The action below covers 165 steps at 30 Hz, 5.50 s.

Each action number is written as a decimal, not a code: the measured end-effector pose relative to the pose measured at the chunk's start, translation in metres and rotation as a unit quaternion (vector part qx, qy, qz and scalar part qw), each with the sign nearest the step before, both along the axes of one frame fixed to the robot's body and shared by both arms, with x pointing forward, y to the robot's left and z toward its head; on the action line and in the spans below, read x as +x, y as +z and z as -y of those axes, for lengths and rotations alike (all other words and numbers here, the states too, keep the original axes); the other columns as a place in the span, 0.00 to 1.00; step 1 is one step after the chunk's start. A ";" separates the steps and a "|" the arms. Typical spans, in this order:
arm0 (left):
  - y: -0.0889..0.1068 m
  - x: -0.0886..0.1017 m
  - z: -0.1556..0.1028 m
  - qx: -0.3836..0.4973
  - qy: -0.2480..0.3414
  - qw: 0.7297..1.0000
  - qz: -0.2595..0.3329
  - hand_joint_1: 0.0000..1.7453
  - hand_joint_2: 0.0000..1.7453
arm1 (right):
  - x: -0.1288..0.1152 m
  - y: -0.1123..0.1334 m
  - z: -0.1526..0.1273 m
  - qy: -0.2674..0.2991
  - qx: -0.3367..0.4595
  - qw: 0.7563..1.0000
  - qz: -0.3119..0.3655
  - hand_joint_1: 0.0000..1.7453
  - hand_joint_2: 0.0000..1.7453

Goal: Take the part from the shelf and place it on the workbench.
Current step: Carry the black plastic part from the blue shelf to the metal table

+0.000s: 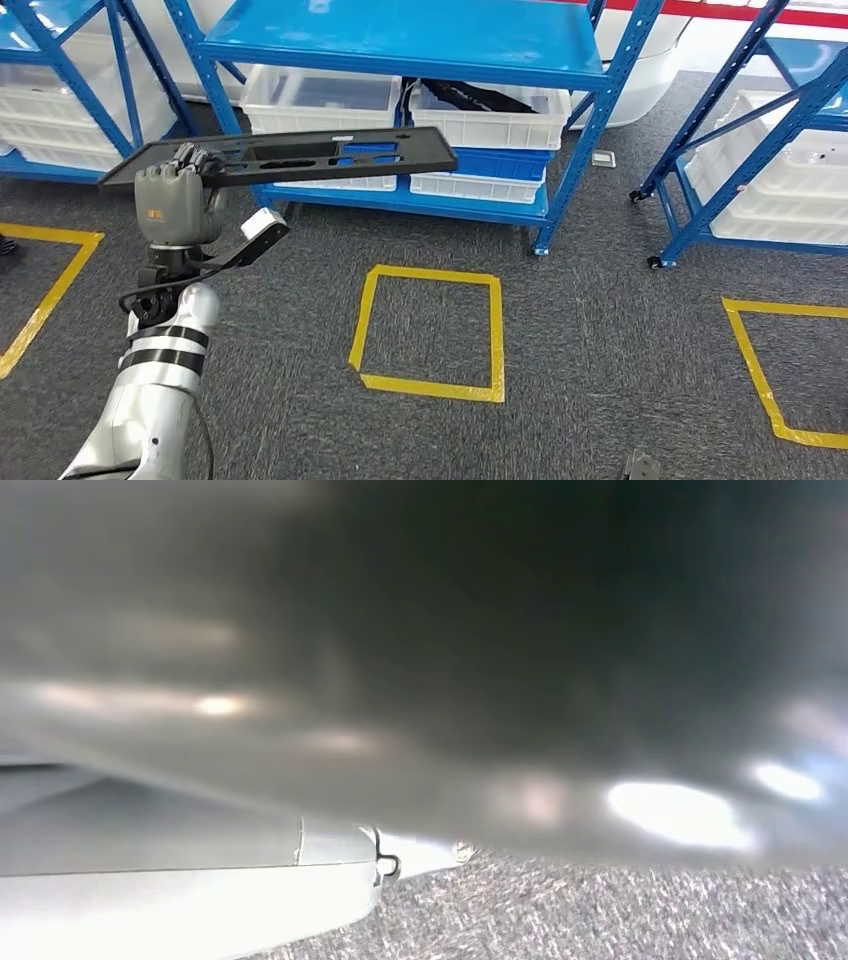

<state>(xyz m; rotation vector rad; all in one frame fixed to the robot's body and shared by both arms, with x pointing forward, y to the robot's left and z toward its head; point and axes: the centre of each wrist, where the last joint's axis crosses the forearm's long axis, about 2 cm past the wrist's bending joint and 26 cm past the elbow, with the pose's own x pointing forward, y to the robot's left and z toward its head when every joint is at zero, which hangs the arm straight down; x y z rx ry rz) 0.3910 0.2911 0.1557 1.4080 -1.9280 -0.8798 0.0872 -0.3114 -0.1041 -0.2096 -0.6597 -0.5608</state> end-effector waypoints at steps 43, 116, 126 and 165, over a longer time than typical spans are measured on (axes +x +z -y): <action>0.003 0.001 -0.006 -0.005 0.001 1.000 0.009 1.00 1.00 | 0.000 0.000 -0.003 -0.015 0.019 1.000 0.013 0.00 0.00; 0.012 -0.014 -0.008 0.025 0.021 0.998 0.046 1.00 1.00 | -0.009 -0.001 0.007 -0.037 0.013 0.999 -0.010 0.00 0.00; 0.018 -0.013 -0.011 0.027 0.018 0.998 0.057 1.00 1.00 | -0.005 -0.001 0.005 -0.034 0.015 0.999 -0.009 0.00 0.00; -0.025 0.001 0.005 -0.021 -0.032 0.998 -0.053 1.00 1.00 | -0.008 -0.001 0.005 -0.049 0.016 0.999 -0.011 0.00 0.00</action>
